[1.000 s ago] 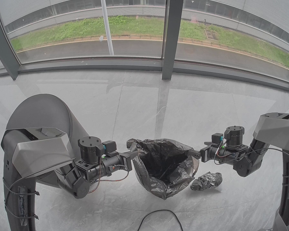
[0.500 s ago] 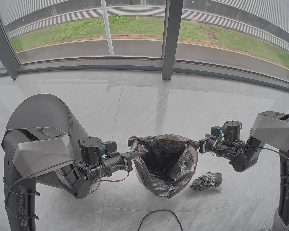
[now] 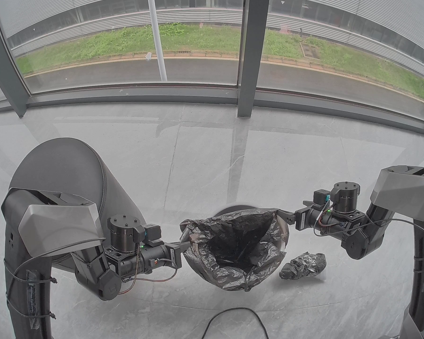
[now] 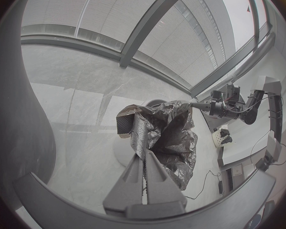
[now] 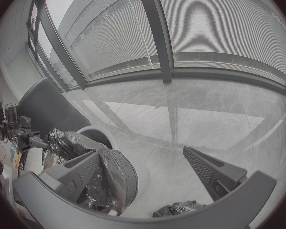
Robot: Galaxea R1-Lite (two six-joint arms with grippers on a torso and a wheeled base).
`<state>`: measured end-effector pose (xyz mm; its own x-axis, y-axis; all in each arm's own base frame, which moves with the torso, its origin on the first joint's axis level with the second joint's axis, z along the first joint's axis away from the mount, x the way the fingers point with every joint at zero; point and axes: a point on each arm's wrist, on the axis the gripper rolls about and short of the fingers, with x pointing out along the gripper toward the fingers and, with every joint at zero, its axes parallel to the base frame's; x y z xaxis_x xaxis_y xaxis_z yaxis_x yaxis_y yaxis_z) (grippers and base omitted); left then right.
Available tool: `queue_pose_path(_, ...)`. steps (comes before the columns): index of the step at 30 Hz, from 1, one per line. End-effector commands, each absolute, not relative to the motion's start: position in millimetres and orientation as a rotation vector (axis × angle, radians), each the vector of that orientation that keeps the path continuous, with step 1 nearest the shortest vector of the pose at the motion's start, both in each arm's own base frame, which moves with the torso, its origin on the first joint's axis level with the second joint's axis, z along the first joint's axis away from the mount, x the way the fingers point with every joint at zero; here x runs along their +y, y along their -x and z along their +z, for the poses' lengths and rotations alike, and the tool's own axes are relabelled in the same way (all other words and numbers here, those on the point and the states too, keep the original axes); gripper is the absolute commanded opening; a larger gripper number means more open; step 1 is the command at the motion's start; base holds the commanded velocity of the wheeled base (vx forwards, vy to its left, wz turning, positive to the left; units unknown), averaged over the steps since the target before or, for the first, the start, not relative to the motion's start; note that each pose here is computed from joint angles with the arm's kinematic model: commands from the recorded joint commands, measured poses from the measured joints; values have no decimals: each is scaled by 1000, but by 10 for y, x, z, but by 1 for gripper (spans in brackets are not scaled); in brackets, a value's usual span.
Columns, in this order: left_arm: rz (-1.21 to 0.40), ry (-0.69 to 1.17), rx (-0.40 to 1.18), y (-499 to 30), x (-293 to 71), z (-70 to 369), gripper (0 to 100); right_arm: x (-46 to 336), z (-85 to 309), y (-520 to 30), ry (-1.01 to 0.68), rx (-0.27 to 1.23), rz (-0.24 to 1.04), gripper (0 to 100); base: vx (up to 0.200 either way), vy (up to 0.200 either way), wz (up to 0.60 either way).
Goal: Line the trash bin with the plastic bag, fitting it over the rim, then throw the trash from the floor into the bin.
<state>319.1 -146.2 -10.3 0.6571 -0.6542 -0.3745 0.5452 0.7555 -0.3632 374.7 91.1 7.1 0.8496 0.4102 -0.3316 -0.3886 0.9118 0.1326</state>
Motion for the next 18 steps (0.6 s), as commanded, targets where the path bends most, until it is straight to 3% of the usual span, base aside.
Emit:
queue_pose_path(1, -669, 219, 539, -3190, -1410, -188, 0, 915, 114, -3748, -64, 339, 425, 100, 0, 0, 0)
queue_pose_path(10, -689, 211, 514, -3255, -1496, -211, 0, 908, 101, -3717, -64, 338, 427, 100, 0, 0, 0)
queue_pose_path(11, -687, 211, 515, -3257, -1491, -216, 100, 908, 101, -3717, -64, 338, 427, 100, 0, 0, 0)
queue_pose_path(18, -660, 206, 520, -3248, -1464, -230, 100, 915, 100, -3722, -62, 336, 429, 100, 0, 0, 0)
